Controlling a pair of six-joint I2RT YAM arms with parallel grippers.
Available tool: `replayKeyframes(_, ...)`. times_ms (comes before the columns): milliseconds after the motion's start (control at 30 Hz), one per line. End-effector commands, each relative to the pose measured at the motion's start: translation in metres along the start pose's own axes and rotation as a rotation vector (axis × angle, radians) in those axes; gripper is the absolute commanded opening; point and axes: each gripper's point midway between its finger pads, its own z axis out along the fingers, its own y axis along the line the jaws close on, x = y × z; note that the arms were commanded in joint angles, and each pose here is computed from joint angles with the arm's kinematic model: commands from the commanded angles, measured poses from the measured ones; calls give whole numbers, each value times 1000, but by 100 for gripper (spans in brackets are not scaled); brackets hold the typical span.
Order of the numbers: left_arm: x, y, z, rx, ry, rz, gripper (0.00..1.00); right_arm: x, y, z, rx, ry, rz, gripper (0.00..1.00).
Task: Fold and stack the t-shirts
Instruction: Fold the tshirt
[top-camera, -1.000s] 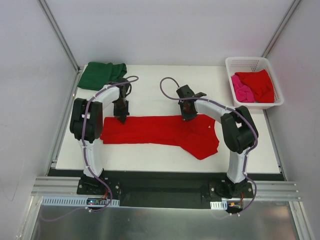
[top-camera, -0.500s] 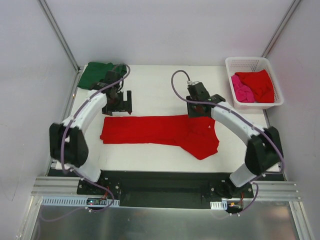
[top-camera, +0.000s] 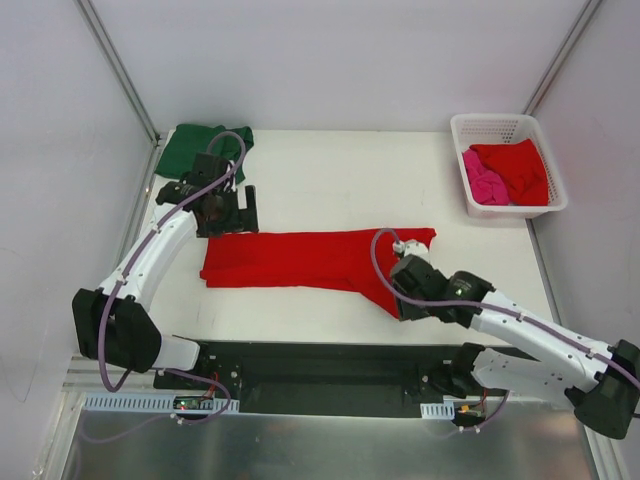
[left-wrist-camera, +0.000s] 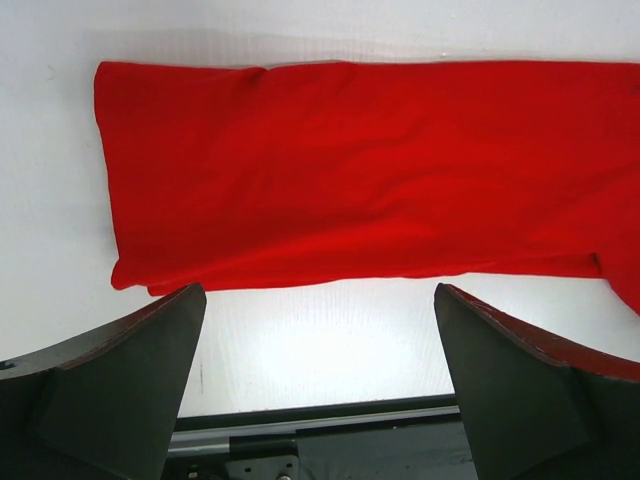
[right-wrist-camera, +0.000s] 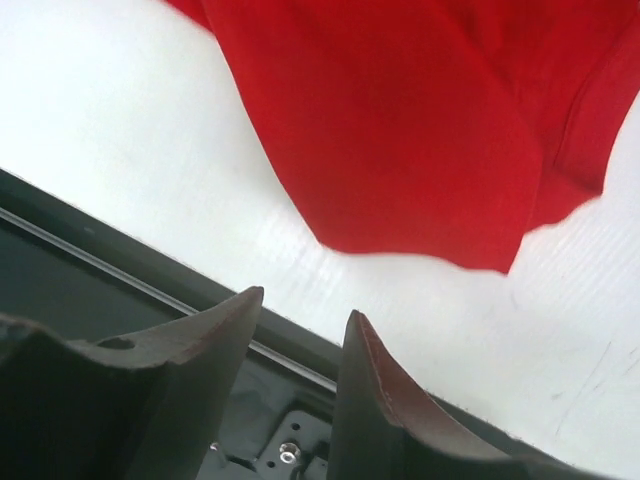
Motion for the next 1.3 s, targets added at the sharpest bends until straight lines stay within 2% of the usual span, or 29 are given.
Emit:
replayKeyframes(0, -7, -10, -20, 40, -67, -1, 99, 36, -29, 5, 165, 2, 6, 43)
replayKeyframes(100, -6, -11, -21, 49, -69, -5, 99, 31, -26, -5, 231, -35, -53, 43)
replayKeyframes(200, -3, -13, -21, 60, -61, -16, 99, 28, -21, -10, 300, -5, -128, 43)
replayKeyframes(300, 0, -12, -19, 59, -52, -13, 99, 25, -7, -15, 401, -3, -320, 43)
replayKeyframes(400, 0, -12, -21, 59, -60, -11, 100, 14, 6, -18, 511, -34, -435, 44)
replayKeyframes(467, 0, -11, -21, 56, -61, -8, 99, 13, 14, -17, 521, -36, -457, 44)
replayKeyframes(600, 2, -10, -21, 54, -59, -1, 99, 26, 25, -8, 489, 6, -443, 44)
replayKeyframes(833, 2, -11, -18, 58, -45, 10, 99, 42, 27, 5, 527, 79, -472, 44)
replayKeyframes(1067, -2, -12, -16, 56, -44, 28, 99, 53, 50, 34, 416, 37, -398, 44)
replayKeyframes(1267, -3, -13, -12, 63, -29, 24, 99, 71, 47, 57, 410, 57, -375, 43)
